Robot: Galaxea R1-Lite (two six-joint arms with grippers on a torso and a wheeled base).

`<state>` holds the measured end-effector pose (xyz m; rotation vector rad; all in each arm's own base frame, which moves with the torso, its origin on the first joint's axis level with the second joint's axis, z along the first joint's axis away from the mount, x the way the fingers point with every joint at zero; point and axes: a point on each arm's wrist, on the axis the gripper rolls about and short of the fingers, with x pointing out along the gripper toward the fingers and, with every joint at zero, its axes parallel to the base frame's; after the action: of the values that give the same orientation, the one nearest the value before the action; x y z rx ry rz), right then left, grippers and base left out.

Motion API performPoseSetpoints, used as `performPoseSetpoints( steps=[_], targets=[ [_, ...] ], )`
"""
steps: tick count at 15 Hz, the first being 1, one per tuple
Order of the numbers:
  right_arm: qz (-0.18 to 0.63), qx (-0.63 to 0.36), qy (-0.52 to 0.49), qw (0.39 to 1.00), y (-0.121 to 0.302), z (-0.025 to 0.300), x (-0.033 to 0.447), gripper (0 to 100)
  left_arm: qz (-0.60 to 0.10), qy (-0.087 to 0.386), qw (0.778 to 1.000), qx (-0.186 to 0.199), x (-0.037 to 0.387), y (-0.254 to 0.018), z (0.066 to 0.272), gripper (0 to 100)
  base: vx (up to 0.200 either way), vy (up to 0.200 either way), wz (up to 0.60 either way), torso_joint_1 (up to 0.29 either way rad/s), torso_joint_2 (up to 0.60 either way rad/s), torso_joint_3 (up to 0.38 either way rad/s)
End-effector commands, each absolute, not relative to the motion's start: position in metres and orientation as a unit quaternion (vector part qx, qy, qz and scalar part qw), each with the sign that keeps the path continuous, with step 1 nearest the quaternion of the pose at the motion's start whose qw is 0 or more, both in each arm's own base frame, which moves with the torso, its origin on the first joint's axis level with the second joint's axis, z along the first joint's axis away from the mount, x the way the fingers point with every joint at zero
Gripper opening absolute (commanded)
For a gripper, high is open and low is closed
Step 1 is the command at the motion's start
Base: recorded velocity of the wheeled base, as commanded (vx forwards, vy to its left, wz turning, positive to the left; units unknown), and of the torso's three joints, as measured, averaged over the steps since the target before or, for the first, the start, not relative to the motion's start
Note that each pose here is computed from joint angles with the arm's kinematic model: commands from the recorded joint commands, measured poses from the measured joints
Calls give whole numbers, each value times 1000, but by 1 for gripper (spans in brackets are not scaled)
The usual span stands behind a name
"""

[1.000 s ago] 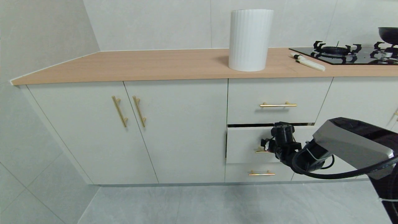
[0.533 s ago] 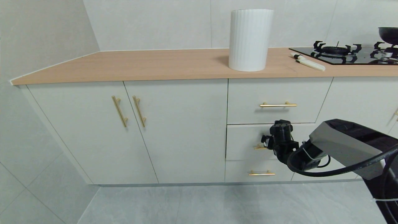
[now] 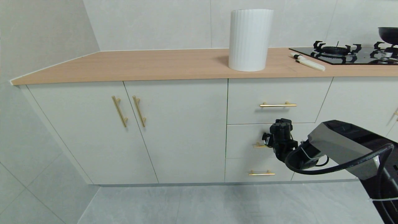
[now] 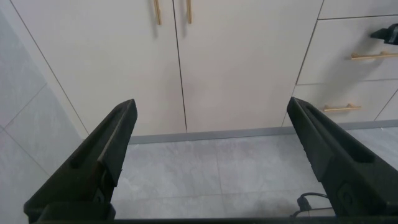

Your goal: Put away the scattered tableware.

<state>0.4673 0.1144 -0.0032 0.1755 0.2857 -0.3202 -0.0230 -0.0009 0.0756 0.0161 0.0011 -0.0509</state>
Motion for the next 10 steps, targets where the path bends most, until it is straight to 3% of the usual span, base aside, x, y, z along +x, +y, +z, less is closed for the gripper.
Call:
performPoseSetpoints(
  steps=[1,3,6,10],
  targets=[
    [-159,87,141,973,114,-1,467,100,-25,1,1000,8,-23,-1,76,100,0,0,0,0,0,0],
    [-161,83,146,973,113,-2,463,100,-25,1,1000,8,-23,-1,76,100,0,0,0,0,0,0],
    [-160,82,147,973,106,35,436,100,-25,1,1000,8,-23,-1,76,100,0,0,0,0,0,0],
    [-152,81,153,973,83,97,350,100,-25,1,1000,8,-23,-1,76,100,0,0,0,0,0,0]
  ],
)
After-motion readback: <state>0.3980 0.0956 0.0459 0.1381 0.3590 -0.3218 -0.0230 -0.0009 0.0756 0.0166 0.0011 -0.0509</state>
